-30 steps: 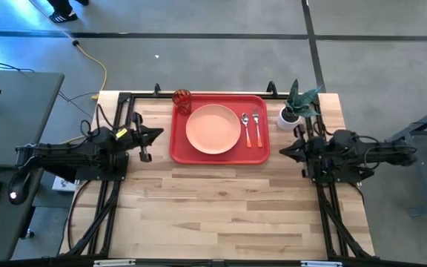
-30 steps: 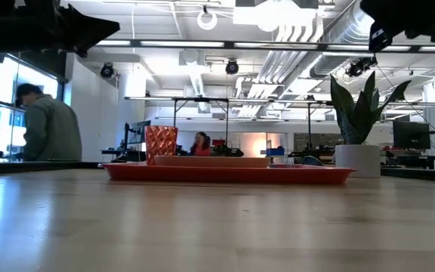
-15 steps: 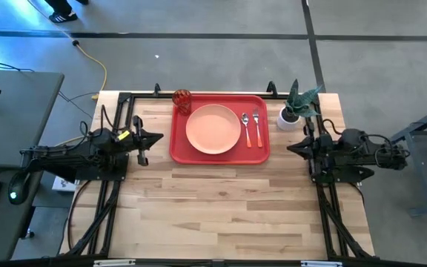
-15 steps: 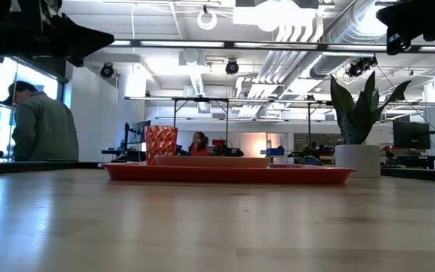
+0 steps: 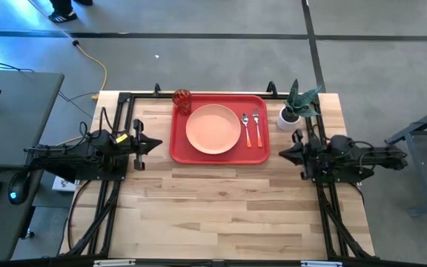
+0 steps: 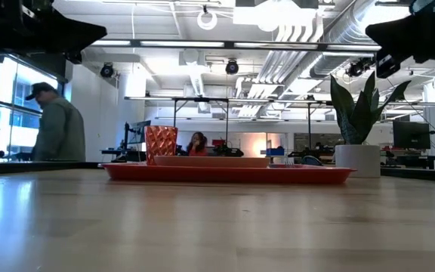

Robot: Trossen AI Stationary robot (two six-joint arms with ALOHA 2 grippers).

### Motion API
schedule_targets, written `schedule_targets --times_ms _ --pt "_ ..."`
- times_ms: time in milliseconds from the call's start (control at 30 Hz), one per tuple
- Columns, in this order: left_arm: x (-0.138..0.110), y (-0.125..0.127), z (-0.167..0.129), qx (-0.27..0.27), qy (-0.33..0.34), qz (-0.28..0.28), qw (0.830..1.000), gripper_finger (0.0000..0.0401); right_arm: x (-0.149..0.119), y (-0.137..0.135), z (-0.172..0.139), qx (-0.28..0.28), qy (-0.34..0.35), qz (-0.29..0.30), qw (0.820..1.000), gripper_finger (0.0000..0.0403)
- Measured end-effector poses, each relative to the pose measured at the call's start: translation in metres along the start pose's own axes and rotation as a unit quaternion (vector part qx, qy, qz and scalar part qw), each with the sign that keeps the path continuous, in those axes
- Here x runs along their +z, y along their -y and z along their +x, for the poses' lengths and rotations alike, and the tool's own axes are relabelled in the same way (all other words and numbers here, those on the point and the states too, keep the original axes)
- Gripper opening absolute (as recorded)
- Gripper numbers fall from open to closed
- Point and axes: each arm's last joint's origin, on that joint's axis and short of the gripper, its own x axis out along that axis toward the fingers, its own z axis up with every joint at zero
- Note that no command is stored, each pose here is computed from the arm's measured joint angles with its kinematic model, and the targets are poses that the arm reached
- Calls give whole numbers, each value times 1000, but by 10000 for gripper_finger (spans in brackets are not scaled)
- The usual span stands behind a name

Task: Pick and place plate/cup/fork/spoon on tray
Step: Return to Home Position

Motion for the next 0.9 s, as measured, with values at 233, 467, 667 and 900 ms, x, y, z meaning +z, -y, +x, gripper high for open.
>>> schedule_targets --times_ms 233,467,667,900 --pt "4 1 -7 -18 -40 2 999 0 -4 0 1 13 1 17 1000 0" --pt "-4 2 -11 -11 -50 -16 999 0 4 -1 0 18 22 9 1000 0" --pt "-22 4 -10 -9 -72 -25 997 0 -16 0 2 18 0 48 999 0" --pt "-32 5 -8 -4 -60 -34 998 0 -17 1 2 17 -4 42 999 0"
